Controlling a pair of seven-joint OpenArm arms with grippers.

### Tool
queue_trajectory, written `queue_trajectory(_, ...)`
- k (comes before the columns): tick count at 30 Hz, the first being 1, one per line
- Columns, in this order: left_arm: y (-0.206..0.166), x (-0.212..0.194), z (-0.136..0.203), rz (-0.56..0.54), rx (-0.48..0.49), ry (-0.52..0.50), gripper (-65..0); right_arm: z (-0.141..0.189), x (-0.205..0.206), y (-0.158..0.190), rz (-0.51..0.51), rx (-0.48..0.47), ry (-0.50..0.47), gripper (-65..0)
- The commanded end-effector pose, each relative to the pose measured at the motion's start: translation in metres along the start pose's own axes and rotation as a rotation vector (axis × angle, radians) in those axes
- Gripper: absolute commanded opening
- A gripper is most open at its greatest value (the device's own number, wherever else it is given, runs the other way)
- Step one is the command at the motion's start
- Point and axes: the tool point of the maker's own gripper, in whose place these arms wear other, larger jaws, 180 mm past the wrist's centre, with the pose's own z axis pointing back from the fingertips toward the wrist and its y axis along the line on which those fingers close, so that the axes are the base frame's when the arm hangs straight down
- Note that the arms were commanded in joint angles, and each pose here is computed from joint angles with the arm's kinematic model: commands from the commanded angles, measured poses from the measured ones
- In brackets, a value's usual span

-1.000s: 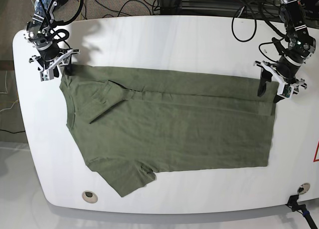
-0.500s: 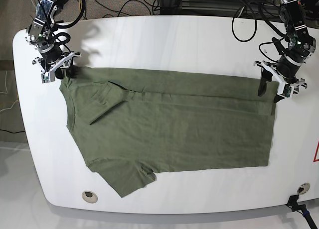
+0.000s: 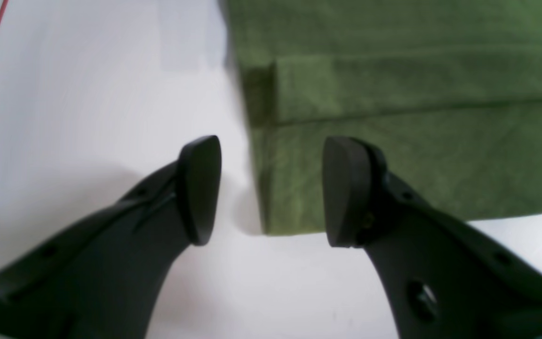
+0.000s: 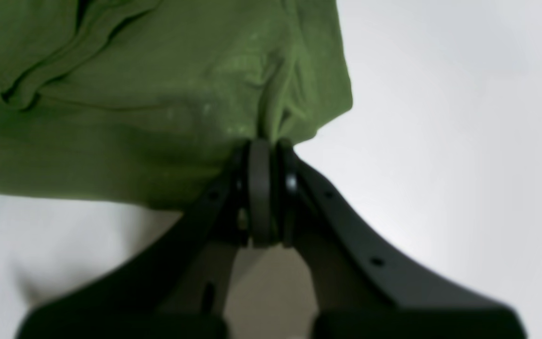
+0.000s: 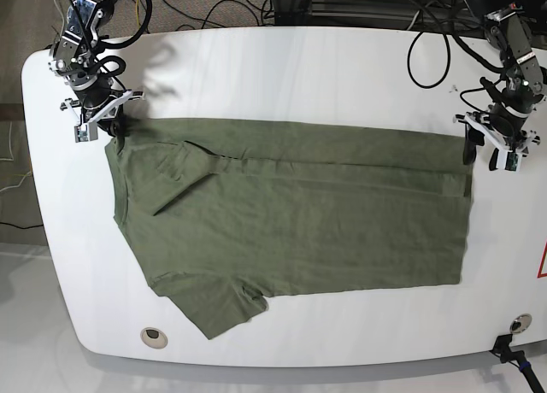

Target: Fold the T-shirt properly

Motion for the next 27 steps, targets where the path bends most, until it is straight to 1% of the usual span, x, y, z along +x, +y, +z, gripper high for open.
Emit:
queue_trajectory(1, 0.006, 0.001, -0.002, 0.011, 0.003, -0.007, -32.6, 0.001, 0.003, -0.002, 0.018, 0.001, 0.006, -65.0)
queue_trajectory(8, 0.006, -0.017, -0.012, 0.067, -0.009, 0.032, -32.6, 0.001, 0.003, -0.002, 0.018, 0.001, 0.006, -65.0)
queue_trajectory(12, 0.006, -0.019, -0.014, 0.078, -0.011, 0.036, -32.6, 0.001, 0.002, -0.002, 0.018, 0.001, 0.007, -65.0)
queue_trajectory(15, 0.005, -0.030, -0.017, 0.100, -0.017, 0.060, -32.6, 0.002, 0.001, -0.002, 0.019, 0.002, 0.009, -65.0)
queue_trajectory(23, 0.004, -0.035, -0.021, 0.118, -0.021, 0.072, -33.0, 0.000, 0.000, 0.005, 0.004, 0.011, 0.004, -65.0)
queue_trajectory(24, 0.004, -0.035, -0.021, 0.118, -0.021, 0.072, -35.2, 0.000, 0.000, 0.005, 0.004, 0.011, 0.004, -65.0)
queue_trajectory(25, 0.004, -0.035, -0.021, 0.118, -0.021, 0.072, -40.3, 0.000, 0.000, 0.005, 0.004, 0.011, 0.004, -65.0)
queue_trajectory(27, 0.004, -0.035, -0.021, 0.118, -0.021, 0.072, -54.7, 0.000, 0.000, 0.005, 0.003, 0.011, 0.005, -65.0)
